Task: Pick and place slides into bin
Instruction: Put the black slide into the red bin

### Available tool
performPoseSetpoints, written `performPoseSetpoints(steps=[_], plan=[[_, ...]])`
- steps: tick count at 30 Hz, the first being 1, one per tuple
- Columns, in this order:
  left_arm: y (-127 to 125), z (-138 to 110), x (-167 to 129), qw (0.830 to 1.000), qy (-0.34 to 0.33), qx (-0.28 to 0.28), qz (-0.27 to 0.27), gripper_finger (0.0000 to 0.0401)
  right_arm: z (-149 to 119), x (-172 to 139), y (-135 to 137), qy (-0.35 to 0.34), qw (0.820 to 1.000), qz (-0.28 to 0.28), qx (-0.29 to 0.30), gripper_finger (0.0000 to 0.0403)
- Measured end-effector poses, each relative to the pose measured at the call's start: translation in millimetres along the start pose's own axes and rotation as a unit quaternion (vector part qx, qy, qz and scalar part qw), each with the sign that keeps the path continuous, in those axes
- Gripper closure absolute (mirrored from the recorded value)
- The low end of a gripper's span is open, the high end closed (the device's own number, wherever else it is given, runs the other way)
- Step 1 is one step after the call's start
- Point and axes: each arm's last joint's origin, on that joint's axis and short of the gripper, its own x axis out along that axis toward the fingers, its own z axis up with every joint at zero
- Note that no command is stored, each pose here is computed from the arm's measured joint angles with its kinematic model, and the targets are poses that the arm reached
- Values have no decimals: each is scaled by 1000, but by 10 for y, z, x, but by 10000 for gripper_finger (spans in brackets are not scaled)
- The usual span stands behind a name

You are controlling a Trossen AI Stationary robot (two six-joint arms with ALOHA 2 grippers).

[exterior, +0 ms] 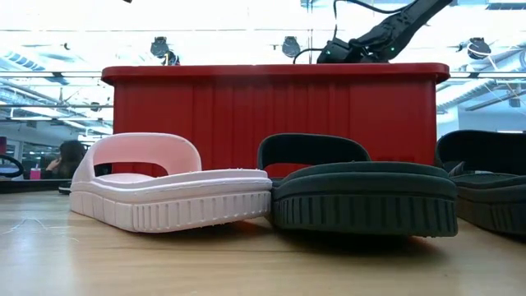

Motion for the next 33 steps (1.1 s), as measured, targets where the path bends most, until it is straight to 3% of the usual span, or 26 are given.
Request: performPoseSetpoints(steps=[9, 24, 33], plan=[[2, -21, 0, 1000, 10, -4, 1, 304, -160, 31, 90, 16, 1000, 16, -22, 403], [1, -21, 0, 1000, 10, -8, 0, 304, -182, 38, 98, 19, 999, 18, -48, 383], [1, -21, 0, 1000, 10, -12, 0, 304, -197, 41, 101, 23, 996, 21, -81, 343]])
